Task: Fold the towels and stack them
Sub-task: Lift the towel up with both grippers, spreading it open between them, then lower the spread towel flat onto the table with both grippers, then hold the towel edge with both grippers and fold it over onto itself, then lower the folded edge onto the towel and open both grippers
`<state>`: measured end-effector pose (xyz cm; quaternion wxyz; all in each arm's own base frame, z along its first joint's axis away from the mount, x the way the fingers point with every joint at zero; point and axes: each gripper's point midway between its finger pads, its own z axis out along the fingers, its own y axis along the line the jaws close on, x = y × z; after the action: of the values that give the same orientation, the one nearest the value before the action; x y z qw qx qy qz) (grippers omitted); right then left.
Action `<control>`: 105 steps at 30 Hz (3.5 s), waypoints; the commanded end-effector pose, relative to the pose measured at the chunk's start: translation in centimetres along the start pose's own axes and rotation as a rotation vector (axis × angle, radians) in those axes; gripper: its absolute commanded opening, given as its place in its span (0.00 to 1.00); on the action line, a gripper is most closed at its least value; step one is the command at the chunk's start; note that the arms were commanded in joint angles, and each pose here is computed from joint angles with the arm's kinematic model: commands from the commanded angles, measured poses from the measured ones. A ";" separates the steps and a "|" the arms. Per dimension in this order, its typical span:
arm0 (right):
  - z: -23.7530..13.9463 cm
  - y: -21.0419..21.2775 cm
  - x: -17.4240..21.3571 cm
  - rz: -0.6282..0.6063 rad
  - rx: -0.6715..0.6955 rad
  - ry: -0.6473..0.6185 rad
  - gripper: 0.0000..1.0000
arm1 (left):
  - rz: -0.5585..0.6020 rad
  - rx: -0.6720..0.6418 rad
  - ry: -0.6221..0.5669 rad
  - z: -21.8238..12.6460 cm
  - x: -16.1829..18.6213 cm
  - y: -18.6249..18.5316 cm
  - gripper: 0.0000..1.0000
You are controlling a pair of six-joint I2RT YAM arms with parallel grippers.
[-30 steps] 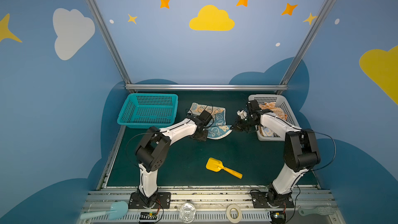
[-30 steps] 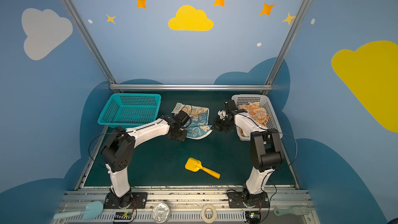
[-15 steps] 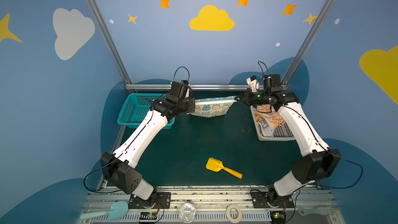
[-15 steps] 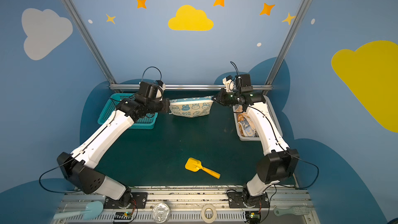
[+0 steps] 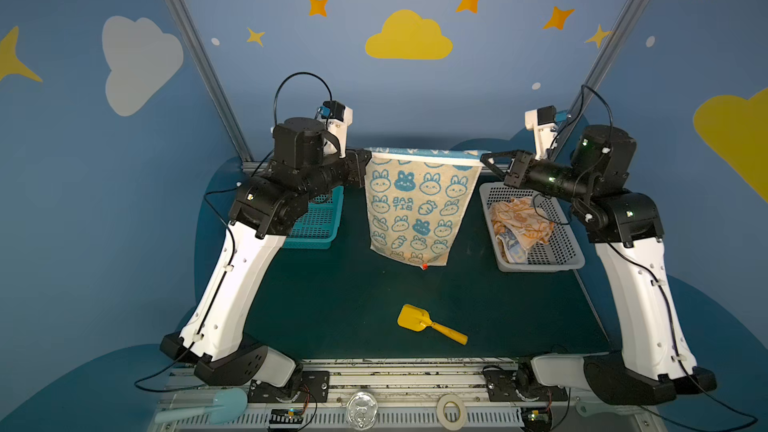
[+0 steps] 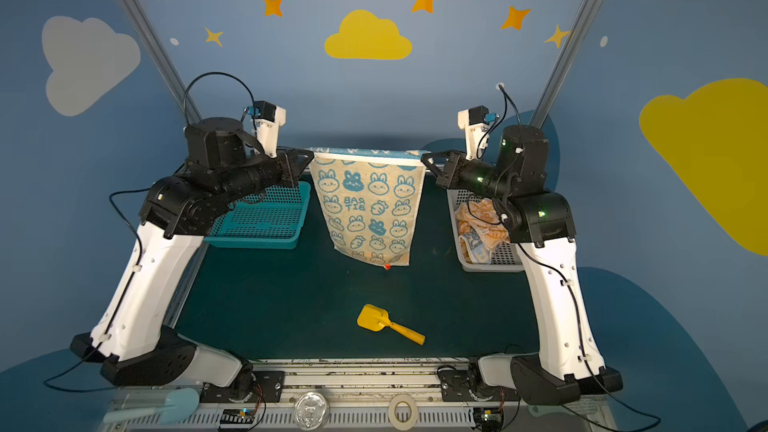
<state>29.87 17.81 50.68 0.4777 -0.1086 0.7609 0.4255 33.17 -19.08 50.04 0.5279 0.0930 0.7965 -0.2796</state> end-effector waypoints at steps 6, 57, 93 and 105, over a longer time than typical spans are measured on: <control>-3.8 1.2 -1.5 -0.064 0.069 -0.085 0.00 | -0.057 -0.021 -0.144 -7.2 -3.9 -0.5 0.03; 17.4 -31.8 23.9 0.524 0.502 0.700 0.00 | -0.277 -0.359 0.631 24.7 27.4 22.7 0.03; 12.3 -30.4 32.9 0.592 0.558 0.835 0.00 | -0.274 -0.327 0.818 20.0 36.0 19.0 0.03; 12.9 -31.0 35.9 0.615 0.579 0.882 0.00 | -0.255 -0.353 0.840 19.4 36.1 19.1 0.03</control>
<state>37.48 18.08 3.45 -0.0080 0.0728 0.9620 0.2632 41.10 -20.98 5.03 0.1201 0.0206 0.9773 -0.1733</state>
